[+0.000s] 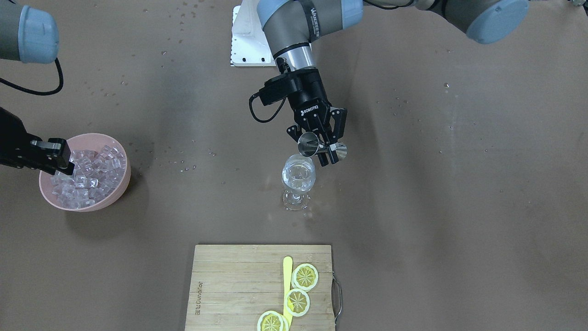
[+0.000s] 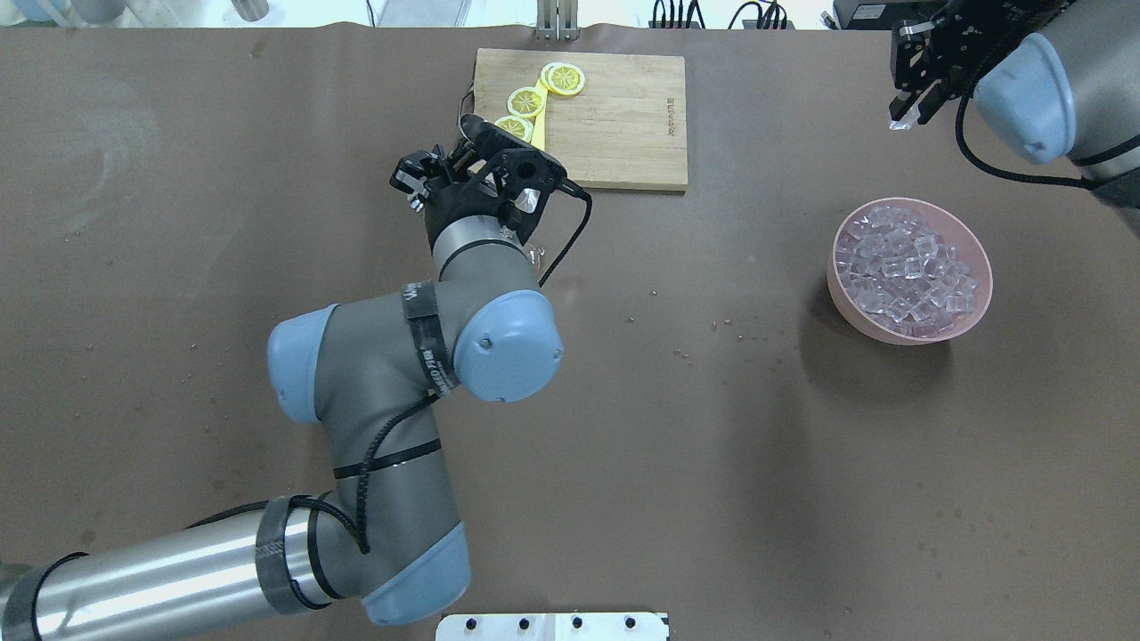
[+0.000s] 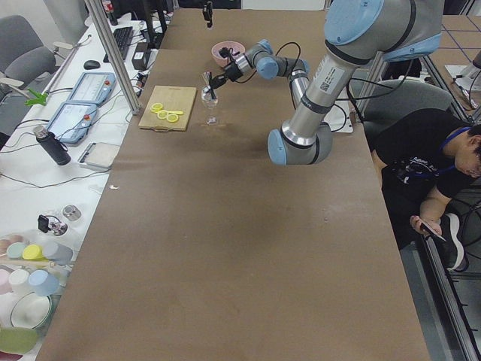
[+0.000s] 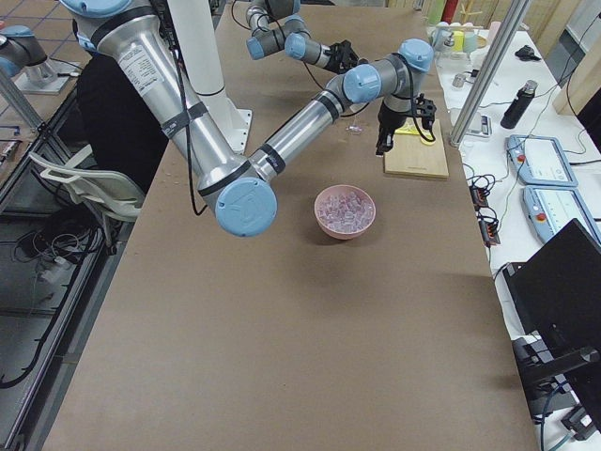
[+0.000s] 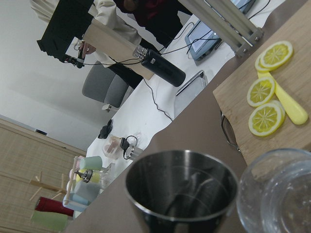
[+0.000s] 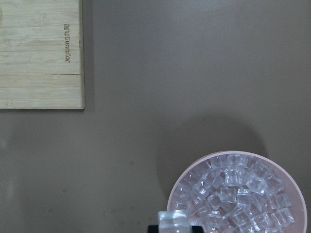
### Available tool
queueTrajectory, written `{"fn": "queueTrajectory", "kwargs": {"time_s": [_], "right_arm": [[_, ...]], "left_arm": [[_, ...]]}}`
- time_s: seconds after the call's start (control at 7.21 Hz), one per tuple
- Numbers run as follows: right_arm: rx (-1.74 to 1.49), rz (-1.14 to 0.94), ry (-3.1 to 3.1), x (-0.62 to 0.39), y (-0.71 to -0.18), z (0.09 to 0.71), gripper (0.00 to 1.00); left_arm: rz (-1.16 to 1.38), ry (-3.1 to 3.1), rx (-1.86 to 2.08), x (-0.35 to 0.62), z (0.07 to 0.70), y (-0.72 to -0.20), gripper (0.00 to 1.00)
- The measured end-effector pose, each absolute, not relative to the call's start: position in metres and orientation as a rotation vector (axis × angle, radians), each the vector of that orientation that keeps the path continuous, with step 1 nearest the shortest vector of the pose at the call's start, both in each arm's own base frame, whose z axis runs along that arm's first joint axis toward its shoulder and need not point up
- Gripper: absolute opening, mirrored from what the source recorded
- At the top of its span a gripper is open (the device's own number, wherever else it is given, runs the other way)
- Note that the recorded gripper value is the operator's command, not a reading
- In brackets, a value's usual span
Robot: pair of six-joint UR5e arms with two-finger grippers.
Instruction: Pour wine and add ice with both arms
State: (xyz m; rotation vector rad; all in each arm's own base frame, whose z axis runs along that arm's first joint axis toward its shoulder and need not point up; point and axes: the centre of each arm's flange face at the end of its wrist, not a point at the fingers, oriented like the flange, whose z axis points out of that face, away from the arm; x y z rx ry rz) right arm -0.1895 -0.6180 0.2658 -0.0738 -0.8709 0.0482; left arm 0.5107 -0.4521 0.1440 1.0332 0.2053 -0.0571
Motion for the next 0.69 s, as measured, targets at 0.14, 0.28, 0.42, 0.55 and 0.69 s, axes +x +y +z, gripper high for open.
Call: {"fn": "queueTrajectory", "kwargs": {"time_s": [0.14,0.28,0.42,0.55,0.69], "right_arm": [[-0.084,0.07,-0.878,-0.201,-0.62,0.25,0.0],[-0.097,0.086,-0.884,-0.218,-0.619,0.232,0.0],[-0.113,0.105,-0.89,-0.24,-0.616,0.211,0.0],[-0.126,0.125,-0.893,-0.264,-0.611,0.19,0.0],[-0.132,0.144,-0.892,-0.291,-0.605,0.169,0.0]], "left_arm": [[-0.119,0.273,1.07,0.487,0.157,-0.46,0.0],[-0.162,0.306,1.082,0.456,0.173,-0.468,0.0],[-0.201,0.347,1.073,0.417,0.189,-0.481,0.0],[-0.247,0.419,1.069,0.378,0.209,-0.496,0.0],[-0.288,0.5,1.081,0.346,0.238,-0.509,0.0]]}}
